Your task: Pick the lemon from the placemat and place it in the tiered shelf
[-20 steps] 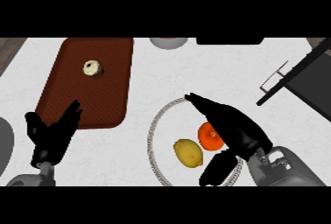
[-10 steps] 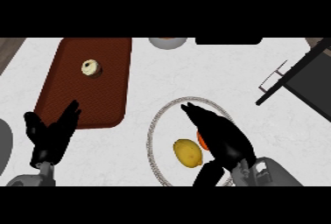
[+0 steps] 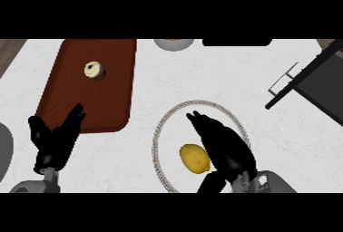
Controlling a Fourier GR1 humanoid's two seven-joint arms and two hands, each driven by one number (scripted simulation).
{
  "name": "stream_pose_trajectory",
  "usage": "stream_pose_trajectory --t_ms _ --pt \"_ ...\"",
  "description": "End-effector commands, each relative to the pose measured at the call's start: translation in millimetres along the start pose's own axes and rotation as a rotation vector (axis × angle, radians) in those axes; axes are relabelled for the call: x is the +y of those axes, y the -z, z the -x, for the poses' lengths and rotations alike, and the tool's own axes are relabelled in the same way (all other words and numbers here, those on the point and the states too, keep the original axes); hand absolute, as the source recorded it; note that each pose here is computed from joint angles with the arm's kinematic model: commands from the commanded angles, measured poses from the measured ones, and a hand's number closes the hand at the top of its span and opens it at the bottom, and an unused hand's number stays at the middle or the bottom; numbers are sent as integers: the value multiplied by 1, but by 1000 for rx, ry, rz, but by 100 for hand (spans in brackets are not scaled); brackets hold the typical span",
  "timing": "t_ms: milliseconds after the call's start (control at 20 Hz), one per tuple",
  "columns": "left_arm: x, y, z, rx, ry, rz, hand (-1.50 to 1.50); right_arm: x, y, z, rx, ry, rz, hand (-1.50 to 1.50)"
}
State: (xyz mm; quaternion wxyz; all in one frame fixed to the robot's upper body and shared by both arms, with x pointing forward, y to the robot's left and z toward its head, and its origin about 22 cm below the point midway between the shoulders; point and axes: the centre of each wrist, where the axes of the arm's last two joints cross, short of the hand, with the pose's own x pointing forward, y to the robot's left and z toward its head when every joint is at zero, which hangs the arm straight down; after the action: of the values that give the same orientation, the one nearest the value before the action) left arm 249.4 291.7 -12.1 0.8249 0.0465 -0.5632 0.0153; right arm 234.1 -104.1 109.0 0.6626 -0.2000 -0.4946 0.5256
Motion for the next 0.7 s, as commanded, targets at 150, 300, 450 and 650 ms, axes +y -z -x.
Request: stream_pose_trajectory --t_ms 150,300,450,650 --pt "21 4 10 75 -24 0 0 24 28 3 63 -52 23 -150" --pt "2 -2 13 80 -16 9 0 44 26 10 90 -65 27 -150" --pt "-4 -5 30 90 -5 12 0 36 30 6 80 -86 52 -150" --pt "-11 5 8 94 -18 4 0 34 25 7 42 -45 84 -150"
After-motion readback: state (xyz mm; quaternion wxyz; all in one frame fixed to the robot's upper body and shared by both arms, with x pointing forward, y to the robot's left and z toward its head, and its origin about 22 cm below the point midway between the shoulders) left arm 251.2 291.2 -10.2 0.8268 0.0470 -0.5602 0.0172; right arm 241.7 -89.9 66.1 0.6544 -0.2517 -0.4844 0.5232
